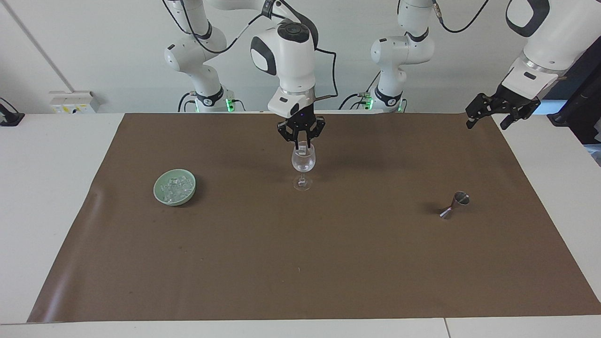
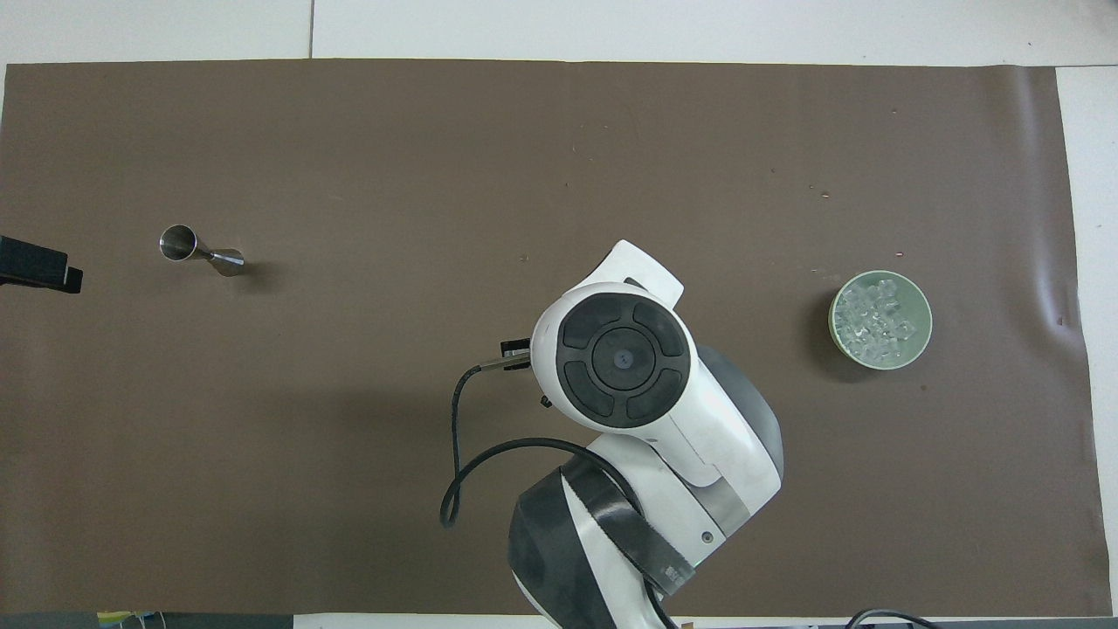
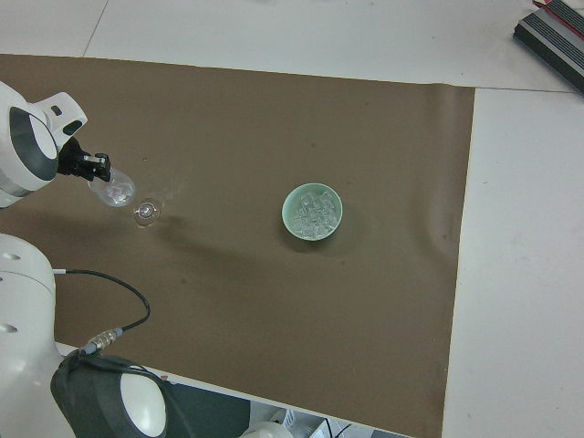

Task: Pour wine and add ice with both arms

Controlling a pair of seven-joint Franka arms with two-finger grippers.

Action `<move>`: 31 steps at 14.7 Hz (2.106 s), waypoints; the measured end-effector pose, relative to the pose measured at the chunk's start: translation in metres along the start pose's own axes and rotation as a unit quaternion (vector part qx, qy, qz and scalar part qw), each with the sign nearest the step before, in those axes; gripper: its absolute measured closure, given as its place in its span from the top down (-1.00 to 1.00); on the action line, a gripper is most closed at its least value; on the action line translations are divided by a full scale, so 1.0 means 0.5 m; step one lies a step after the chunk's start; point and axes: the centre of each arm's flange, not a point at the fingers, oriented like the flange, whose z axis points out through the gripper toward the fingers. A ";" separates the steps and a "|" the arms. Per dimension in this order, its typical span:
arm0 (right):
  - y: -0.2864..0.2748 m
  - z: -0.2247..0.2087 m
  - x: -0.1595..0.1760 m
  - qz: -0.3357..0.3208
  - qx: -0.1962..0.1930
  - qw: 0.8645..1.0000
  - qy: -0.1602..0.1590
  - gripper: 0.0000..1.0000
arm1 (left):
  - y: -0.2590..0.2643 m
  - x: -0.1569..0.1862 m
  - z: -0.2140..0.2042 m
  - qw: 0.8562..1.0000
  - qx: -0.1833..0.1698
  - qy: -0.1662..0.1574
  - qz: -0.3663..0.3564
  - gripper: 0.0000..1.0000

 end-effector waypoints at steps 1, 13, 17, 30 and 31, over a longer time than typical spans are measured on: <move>0.000 -0.002 0.000 0.000 0.000 1.000 0.000 -0.20 | 0.000 0.000 0.000 1.000 0.000 0.000 0.000 1.00; 0.297 -0.201 0.108 0.101 -0.015 0.995 0.005 0.97 | 0.000 0.000 0.000 1.000 0.000 0.000 0.000 1.00; 0.484 -0.233 0.126 0.141 -0.025 0.990 -0.005 1.00 | 0.000 0.000 0.000 1.000 0.000 0.000 0.000 1.00; 0.805 -0.342 0.032 0.074 -0.028 0.993 -0.087 1.00 | 0.000 0.000 0.000 1.000 0.000 0.000 0.000 1.00; 0.826 -0.356 0.024 0.070 -0.026 0.993 -0.090 1.00 | 0.000 0.000 0.000 1.000 0.000 0.000 0.000 1.00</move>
